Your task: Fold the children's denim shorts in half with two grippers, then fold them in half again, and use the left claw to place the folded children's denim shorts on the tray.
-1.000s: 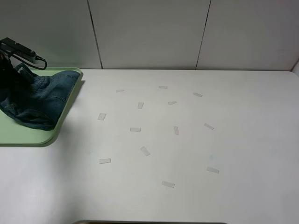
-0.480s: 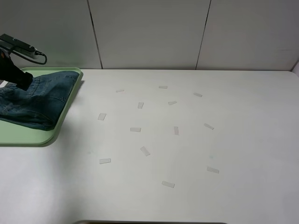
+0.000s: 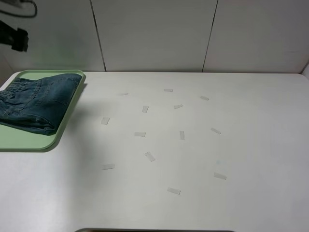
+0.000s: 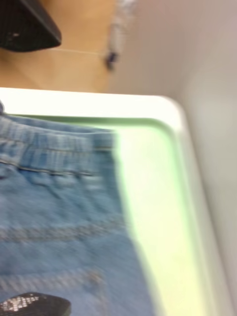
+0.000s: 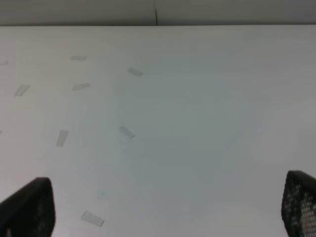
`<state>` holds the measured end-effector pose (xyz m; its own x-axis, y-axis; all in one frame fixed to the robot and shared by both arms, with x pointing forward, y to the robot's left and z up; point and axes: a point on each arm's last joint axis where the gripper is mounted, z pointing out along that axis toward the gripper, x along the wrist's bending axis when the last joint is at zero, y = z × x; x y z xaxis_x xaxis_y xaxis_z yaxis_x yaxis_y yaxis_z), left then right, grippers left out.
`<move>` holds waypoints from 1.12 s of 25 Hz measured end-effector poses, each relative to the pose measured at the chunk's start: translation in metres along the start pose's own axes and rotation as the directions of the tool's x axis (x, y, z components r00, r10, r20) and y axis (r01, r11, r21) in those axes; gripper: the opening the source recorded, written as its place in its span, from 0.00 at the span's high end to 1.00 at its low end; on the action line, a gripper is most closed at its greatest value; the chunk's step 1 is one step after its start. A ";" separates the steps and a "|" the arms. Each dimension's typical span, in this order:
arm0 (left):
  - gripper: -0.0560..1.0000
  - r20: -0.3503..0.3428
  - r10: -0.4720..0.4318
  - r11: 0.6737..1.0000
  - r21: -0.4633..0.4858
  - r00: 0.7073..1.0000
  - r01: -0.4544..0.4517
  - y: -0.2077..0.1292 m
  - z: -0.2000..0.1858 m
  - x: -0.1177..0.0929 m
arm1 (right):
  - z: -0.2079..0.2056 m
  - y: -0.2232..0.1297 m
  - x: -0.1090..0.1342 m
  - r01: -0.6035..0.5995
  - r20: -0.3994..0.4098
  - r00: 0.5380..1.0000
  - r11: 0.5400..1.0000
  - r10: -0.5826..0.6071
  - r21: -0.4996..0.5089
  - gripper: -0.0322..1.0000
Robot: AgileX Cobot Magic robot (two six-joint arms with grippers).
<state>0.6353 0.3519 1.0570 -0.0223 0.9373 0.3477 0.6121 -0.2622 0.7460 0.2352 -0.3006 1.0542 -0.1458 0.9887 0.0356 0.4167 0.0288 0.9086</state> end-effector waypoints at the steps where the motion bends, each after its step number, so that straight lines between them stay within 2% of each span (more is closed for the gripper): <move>1: 0.02 -0.003 -0.018 0.999 -0.040 1.000 0.018 0.008 -0.016 0.003 | 0.000 0.000 0.000 0.000 0.000 1.000 1.000 0.000 0.000 0.30; 5: 0.02 -0.005 -0.073 0.989 -0.130 0.997 0.071 0.017 -0.061 0.011 | 0.000 0.000 0.000 0.000 0.000 1.000 1.000 0.000 0.000 0.30; 6: 0.02 -0.003 -0.103 0.978 -0.183 0.995 0.100 0.015 -0.093 0.015 | 0.000 0.000 0.000 0.000 0.000 1.000 1.000 0.000 0.000 0.30; 9: 0.02 -0.003 -0.121 0.964 -0.239 0.993 0.117 0.000 -0.135 0.016 | 0.000 0.000 0.000 0.000 0.000 1.000 1.000 0.000 0.000 0.30; 14: 0.02 0.002 -0.156 0.948 -0.280 0.988 0.151 -0.048 -0.191 0.009 | 0.000 0.000 0.000 0.000 0.000 1.000 1.000 0.000 0.000 0.30; 20: 0.02 0.017 -0.235 0.906 -0.359 0.972 0.226 -0.106 -0.258 0.001 | 0.000 0.000 0.000 0.000 0.000 1.000 1.000 0.000 0.000 0.30; 23: 0.02 0.043 -0.248 0.907 -0.340 0.968 0.247 -0.130 -0.285 -0.004 | 0.000 0.000 0.000 0.000 0.000 1.000 1.000 0.000 0.000 0.30; 28: 0.02 0.171 -0.200 0.931 -0.274 0.965 0.242 -0.160 -0.313 -0.020 | 0.000 0.000 0.000 0.000 0.000 1.000 1.000 0.000 0.000 0.30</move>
<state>0.2907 0.3032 1.1088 -0.0091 0.9960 0.0889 0.3479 -0.0802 0.9341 0.2352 -0.3006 1.0542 -0.1458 0.9887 0.0356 0.4167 0.0288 0.9086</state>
